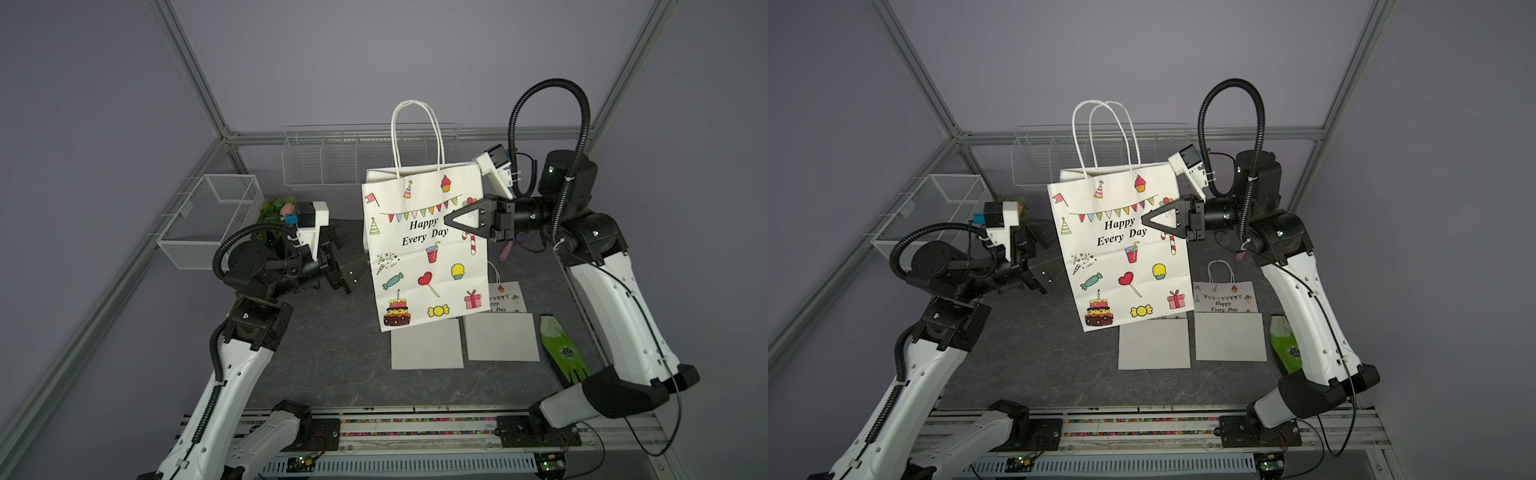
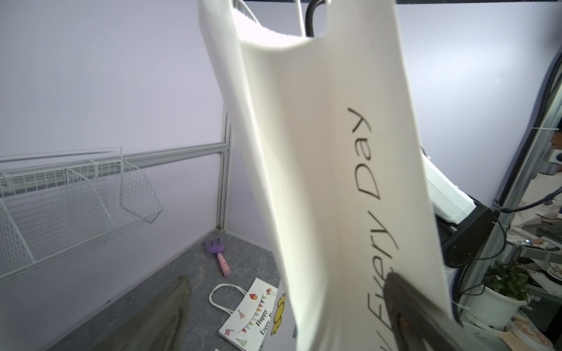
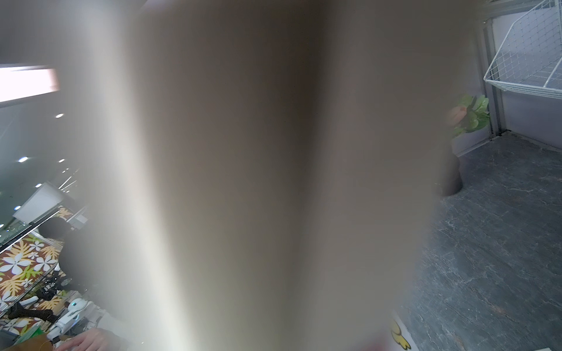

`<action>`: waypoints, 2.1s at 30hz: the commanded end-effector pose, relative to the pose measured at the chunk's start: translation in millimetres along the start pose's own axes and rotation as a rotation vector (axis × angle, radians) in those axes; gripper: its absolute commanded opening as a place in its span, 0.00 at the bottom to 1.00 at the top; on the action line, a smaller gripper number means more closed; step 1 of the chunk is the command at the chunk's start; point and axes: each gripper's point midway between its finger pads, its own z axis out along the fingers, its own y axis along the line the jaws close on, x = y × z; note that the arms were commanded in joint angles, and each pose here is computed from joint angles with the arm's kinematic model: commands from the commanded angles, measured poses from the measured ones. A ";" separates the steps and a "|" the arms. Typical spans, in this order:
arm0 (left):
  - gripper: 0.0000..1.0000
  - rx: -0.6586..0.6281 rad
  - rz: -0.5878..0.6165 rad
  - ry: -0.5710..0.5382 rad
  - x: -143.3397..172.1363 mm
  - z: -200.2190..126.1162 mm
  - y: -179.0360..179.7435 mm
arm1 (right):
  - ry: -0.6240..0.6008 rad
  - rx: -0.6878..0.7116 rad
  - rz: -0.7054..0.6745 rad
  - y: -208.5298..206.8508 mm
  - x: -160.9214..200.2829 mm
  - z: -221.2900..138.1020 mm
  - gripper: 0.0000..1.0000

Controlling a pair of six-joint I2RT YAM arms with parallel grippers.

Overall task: Put away the paper bag
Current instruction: Press the paper bag.

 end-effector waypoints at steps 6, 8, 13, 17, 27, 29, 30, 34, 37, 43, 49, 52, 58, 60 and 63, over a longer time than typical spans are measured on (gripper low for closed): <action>0.99 0.045 0.021 -0.057 -16.9 -1.9 -12.2 | 0.007 0.026 -0.016 -5.9 7.3 -5.8 0.07; 0.99 0.051 0.020 -0.068 -19.8 -2.5 -14.0 | 0.009 0.037 -0.015 -9.1 8.7 -6.6 0.07; 0.99 0.053 0.015 -0.073 -21.3 -2.1 -14.2 | 0.015 0.052 -0.006 -15.2 11.7 -6.3 0.07; 0.99 0.065 0.013 -0.083 -23.2 -1.9 -15.4 | 0.015 0.054 -0.006 -16.3 10.9 -5.9 0.07; 0.99 0.039 0.001 -0.050 -15.8 1.6 -6.3 | 0.021 0.024 -0.007 -12.0 12.3 -3.0 0.07; 0.99 0.037 -0.022 -0.037 -11.5 6.2 1.3 | 0.026 -0.022 -0.010 -3.9 12.1 -0.5 0.07; 0.99 0.036 -0.035 -0.031 -9.4 8.5 5.2 | 0.033 -0.043 -0.009 -0.2 12.9 1.0 0.07; 0.99 0.057 -0.070 -0.001 0.8 15.7 12.1 | 0.060 -0.103 -0.015 11.4 18.0 5.7 0.08; 0.99 0.079 -0.087 0.018 6.2 20.7 13.4 | 0.069 -0.116 -0.016 12.0 20.2 9.6 0.09; 0.83 0.177 -0.101 0.071 17.3 25.2 0.0 | 0.032 -0.030 -0.082 10.0 9.6 6.5 0.09; 0.85 0.223 -0.085 0.105 22.6 23.9 -12.8 | -0.032 0.085 -0.143 4.9 -9.3 -4.8 0.08; 0.79 0.217 -0.069 0.101 20.7 22.3 -14.9 | -0.032 0.095 -0.143 3.9 -8.1 -6.5 0.09; 0.36 0.179 -0.069 0.080 17.0 24.4 -7.3 | -0.018 0.089 -0.124 0.3 1.1 -6.1 0.13; 0.28 0.169 -0.070 0.072 15.5 24.8 -5.6 | -0.013 0.088 -0.120 -0.8 3.6 -5.9 0.14; 0.18 0.166 -0.067 0.068 14.7 24.4 -6.0 | -0.016 0.108 -0.133 -1.2 4.8 -7.3 0.14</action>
